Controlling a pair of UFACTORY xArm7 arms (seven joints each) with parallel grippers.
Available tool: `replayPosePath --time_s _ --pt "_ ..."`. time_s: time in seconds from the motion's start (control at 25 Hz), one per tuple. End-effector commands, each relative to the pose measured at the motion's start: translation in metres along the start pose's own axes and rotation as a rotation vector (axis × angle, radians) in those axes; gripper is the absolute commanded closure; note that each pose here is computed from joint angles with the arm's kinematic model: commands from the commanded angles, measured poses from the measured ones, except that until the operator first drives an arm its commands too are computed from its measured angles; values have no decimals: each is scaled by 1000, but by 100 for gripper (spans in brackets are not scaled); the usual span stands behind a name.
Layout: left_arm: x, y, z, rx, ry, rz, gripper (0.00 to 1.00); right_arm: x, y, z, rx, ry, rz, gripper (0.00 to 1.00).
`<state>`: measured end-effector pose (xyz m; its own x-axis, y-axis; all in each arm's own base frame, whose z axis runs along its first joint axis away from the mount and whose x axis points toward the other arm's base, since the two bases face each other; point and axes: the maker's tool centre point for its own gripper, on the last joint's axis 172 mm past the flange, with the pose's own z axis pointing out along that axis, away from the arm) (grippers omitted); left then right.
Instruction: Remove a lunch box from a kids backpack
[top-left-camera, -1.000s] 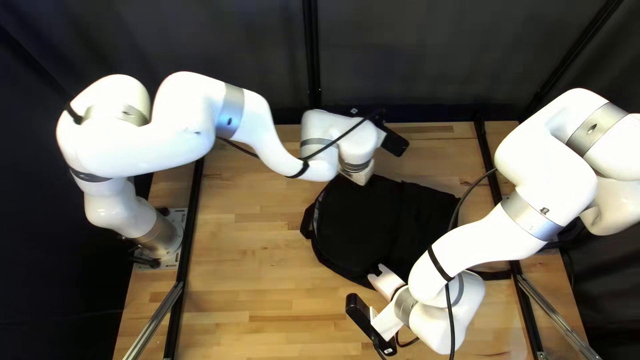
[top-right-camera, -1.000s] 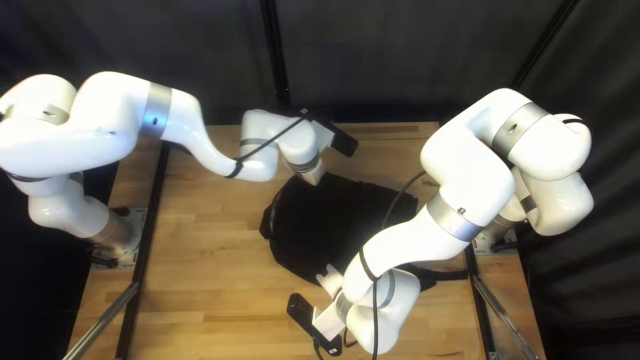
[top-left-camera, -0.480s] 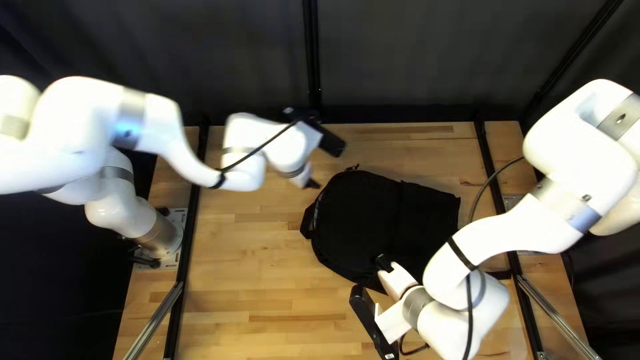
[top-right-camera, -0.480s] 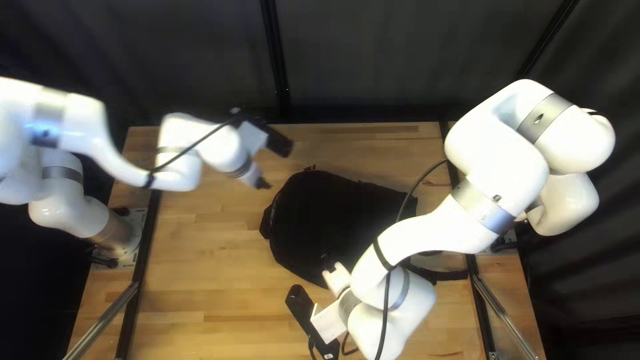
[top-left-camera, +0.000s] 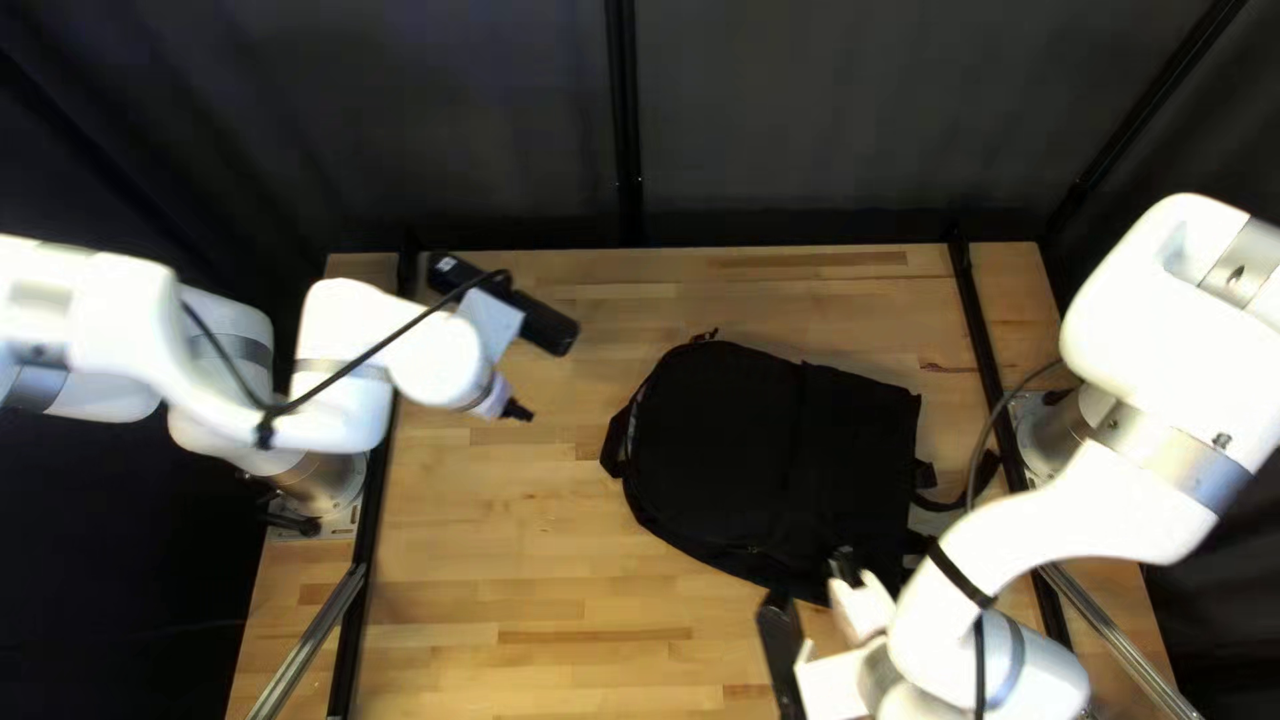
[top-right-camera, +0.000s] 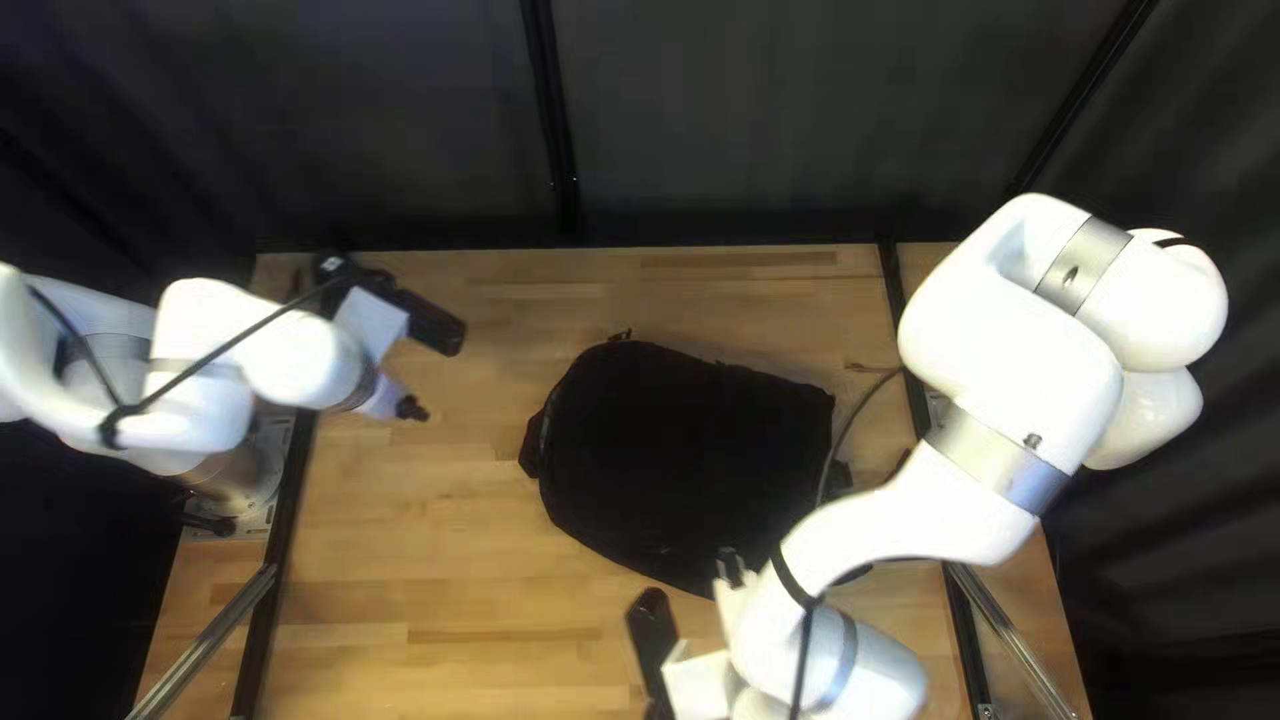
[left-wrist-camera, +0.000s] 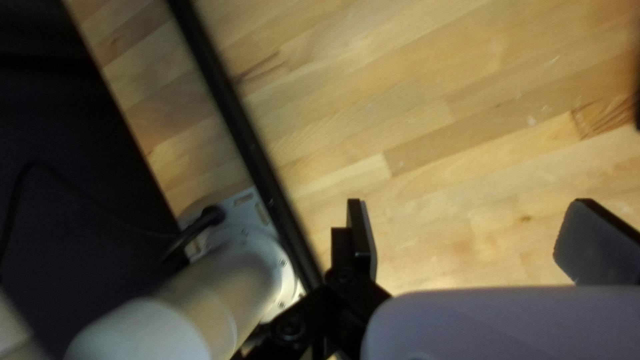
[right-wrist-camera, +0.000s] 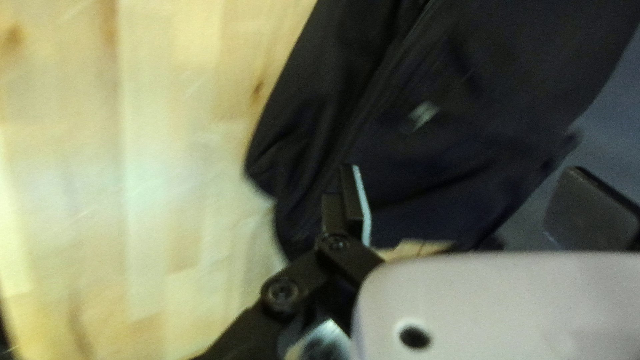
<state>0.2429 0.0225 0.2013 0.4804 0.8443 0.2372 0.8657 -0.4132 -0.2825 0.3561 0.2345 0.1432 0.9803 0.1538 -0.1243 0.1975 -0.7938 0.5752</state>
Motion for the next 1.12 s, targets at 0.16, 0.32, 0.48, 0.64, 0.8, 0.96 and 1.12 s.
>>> replayPosePath --time_s 0.16,0.32,0.48,0.64,0.8,0.96,1.12 --pt "-5 -6 -28 -33 25 -8 0 -57 -39 20 20 -87 101 0" --pt "-5 -6 -28 -33 25 -8 0 -69 -45 29 24 -119 165 0" --pt "-5 -6 -28 -33 25 -8 0 -75 -47 38 29 -143 240 4" --pt "-5 -6 -28 -33 25 -8 0 -80 -48 48 43 -158 324 0" --pt "-5 -6 -28 -33 25 -8 0 -75 -45 62 63 -160 403 4" --pt "-5 -6 -28 -33 25 -8 0 -59 -41 70 81 -145 442 5" --pt "-5 -6 -28 -33 25 -8 0 -46 -37 73 100 -125 496 18"
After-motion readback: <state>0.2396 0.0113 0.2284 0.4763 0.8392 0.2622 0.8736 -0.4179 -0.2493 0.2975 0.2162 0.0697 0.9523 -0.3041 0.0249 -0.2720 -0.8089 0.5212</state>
